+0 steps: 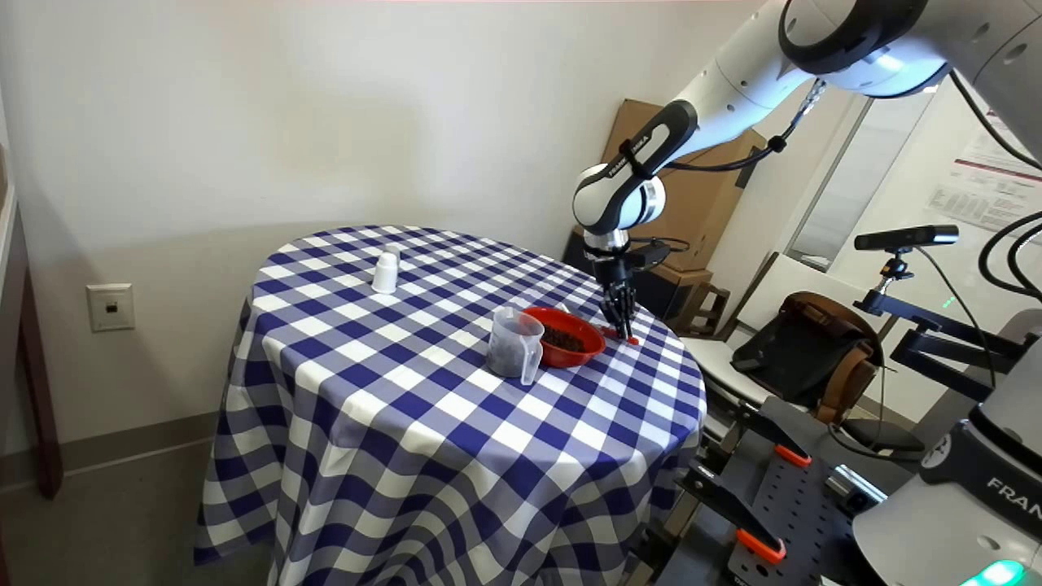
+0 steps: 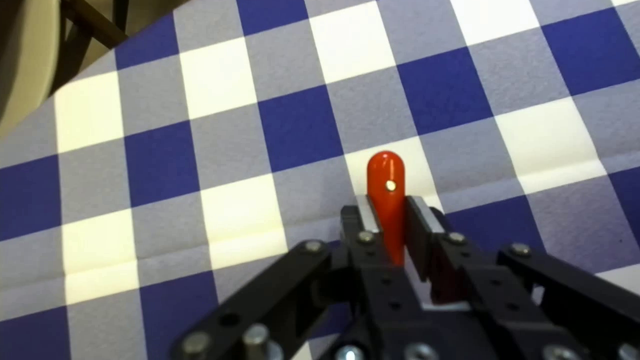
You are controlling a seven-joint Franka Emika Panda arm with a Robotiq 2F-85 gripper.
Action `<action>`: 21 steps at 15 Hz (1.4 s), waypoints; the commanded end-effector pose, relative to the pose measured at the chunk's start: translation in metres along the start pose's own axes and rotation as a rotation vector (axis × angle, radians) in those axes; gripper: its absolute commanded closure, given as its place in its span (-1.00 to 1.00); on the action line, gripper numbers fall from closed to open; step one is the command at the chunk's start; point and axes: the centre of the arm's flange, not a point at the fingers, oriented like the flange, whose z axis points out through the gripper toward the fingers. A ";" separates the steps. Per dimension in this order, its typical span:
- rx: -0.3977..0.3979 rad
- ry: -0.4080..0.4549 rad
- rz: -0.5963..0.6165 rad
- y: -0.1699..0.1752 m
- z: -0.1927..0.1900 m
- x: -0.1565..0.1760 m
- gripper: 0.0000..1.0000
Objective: Pick up the spoon and scoop some of the objects from the red bowl and put them in the measuring cup, then put the spoon on the table
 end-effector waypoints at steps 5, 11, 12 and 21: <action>0.031 0.029 -0.030 -0.002 0.001 0.012 -0.18; 0.117 0.201 0.081 0.014 -0.070 -0.033 -0.98; 0.107 0.242 0.112 0.020 -0.092 -0.044 -1.00; 0.019 0.478 0.171 -0.035 -0.242 -0.150 -1.00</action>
